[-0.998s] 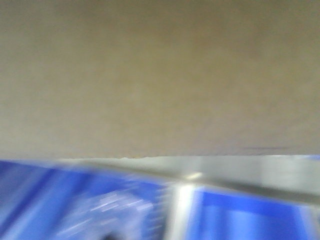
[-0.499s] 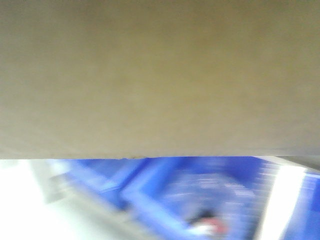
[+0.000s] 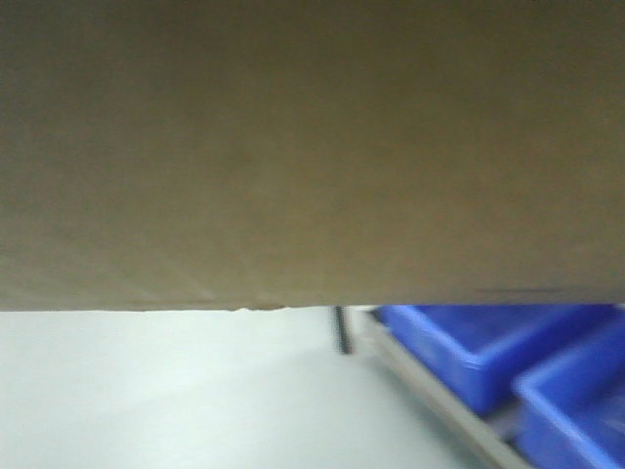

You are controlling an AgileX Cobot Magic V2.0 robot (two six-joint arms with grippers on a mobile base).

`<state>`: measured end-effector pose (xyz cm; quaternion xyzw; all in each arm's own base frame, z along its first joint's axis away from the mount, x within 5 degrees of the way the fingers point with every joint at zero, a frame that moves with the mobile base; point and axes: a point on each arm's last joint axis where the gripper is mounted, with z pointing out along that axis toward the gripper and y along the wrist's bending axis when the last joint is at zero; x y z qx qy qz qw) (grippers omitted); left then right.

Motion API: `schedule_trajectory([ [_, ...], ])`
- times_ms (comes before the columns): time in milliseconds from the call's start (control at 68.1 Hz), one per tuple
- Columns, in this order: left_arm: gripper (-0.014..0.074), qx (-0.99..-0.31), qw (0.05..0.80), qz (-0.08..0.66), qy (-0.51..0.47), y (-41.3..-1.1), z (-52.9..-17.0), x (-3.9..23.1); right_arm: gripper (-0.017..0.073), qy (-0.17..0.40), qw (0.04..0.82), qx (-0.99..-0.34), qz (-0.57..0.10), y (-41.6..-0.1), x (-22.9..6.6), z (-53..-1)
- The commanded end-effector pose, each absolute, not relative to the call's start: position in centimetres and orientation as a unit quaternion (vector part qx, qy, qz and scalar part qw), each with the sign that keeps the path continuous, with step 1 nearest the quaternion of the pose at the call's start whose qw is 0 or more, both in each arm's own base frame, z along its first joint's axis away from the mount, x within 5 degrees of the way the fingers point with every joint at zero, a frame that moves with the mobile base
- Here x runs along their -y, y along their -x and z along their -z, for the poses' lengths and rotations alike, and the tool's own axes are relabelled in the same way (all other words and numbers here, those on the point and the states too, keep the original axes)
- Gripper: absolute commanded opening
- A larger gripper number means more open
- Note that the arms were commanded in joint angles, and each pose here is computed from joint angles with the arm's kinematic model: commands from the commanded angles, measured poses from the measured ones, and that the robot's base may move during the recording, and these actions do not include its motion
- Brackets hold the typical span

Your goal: Grab box from left shelf to table start

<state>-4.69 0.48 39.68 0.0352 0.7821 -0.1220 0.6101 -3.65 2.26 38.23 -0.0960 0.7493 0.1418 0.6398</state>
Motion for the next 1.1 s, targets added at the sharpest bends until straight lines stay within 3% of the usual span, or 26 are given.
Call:
schedule_trajectory([
  [0,-0.0099,-0.748,0.651,0.129,-0.024,4.64,-41.28,-0.67,0.0059,0.095,0.671,-0.724,-0.126,3.67,-1.99,-39.55],
  [1086,-0.0099,-0.747,0.647,0.149,-0.028,4.77,-41.26,-0.36,0.0059,0.095,0.671,-0.724,-0.126,3.67,-1.99,-39.55],
])
